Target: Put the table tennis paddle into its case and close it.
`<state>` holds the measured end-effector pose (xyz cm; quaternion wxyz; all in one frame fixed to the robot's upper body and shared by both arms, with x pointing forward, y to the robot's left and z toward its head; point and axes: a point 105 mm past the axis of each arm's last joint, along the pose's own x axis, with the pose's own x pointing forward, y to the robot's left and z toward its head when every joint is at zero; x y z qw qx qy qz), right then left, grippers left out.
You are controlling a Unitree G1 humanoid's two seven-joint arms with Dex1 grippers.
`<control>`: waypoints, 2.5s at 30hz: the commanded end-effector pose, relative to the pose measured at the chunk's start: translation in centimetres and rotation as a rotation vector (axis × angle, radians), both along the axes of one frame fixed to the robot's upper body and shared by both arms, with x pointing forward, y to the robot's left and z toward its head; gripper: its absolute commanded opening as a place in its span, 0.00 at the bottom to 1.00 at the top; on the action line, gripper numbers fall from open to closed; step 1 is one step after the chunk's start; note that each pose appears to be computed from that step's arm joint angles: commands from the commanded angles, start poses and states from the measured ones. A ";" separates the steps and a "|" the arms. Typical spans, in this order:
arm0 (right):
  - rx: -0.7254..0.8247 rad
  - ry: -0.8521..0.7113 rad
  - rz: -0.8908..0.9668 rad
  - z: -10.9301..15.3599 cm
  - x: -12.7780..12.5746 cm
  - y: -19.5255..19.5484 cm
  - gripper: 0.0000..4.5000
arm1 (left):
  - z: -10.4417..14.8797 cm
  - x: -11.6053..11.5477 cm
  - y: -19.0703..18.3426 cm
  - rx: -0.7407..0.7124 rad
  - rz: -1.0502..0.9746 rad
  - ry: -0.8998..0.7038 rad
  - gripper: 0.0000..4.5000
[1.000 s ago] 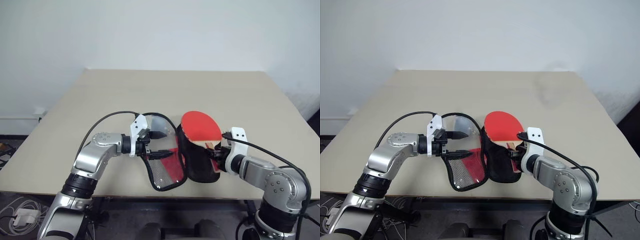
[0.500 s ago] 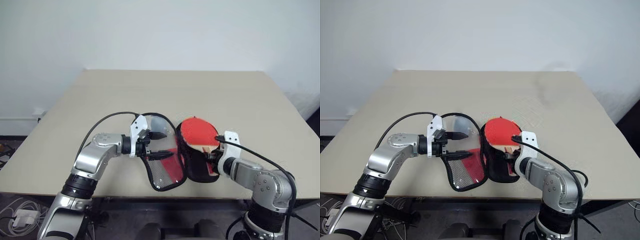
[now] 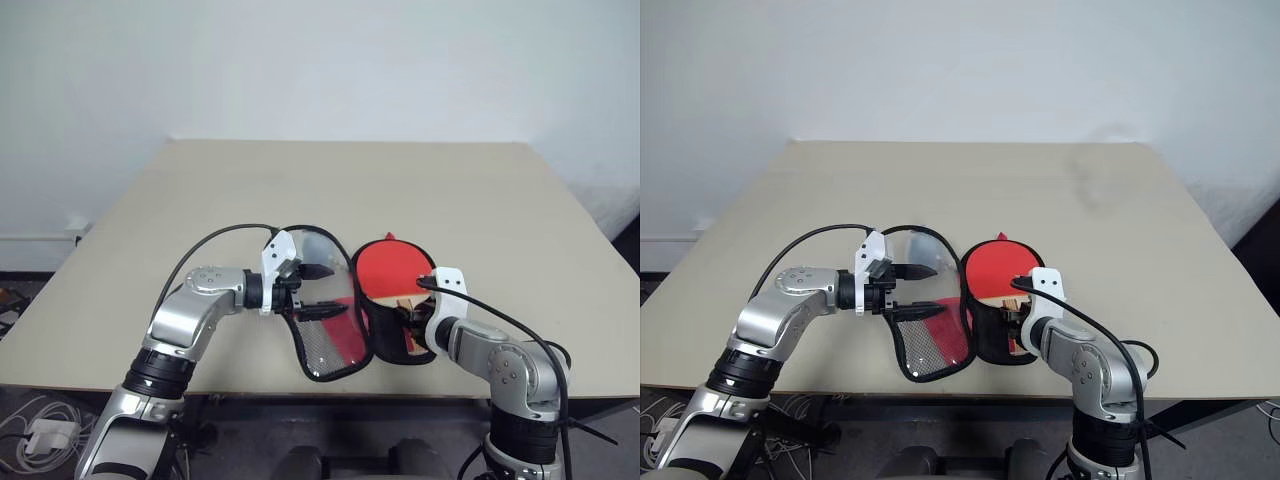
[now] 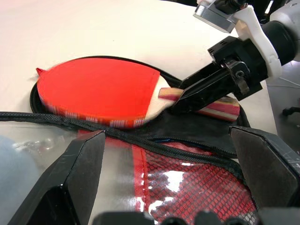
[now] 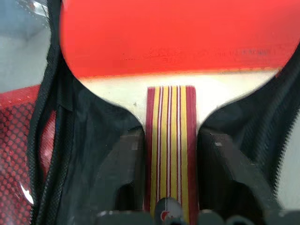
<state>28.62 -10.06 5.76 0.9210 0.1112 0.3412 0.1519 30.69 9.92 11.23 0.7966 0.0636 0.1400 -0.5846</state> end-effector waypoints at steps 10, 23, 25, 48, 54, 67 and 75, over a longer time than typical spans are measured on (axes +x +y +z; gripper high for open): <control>0.164 -0.383 0.204 9.4 -0.5 -1.4 0.91 | 2.5 0.9 1.1 -0.036 0.035 -0.052 1.00; 0.195 -0.433 0.042 9.9 4.6 -4.9 0.92 | 5.3 1.7 7.5 0.002 0.186 -0.081 0.72; 0.164 -0.414 0.047 9.1 5.1 -5.1 0.92 | 5.4 1.4 8.6 0.026 0.195 -0.084 0.56; 0.056 -0.464 0.341 7.5 3.6 -5.0 0.92 | -2.7 0.7 3.5 0.050 0.114 0.130 0.32; 0.083 -0.482 0.340 7.9 2.7 -4.9 0.92 | -1.6 0.4 4.2 0.050 0.086 0.114 0.32; 0.244 -0.611 0.295 11.5 3.2 -4.8 0.92 | 0.3 -0.7 1.6 -0.045 -0.056 0.108 0.32; 0.385 -0.714 0.207 14.7 3.2 -6.0 0.92 | 3.4 -1.2 -3.9 -0.162 -0.234 0.077 0.32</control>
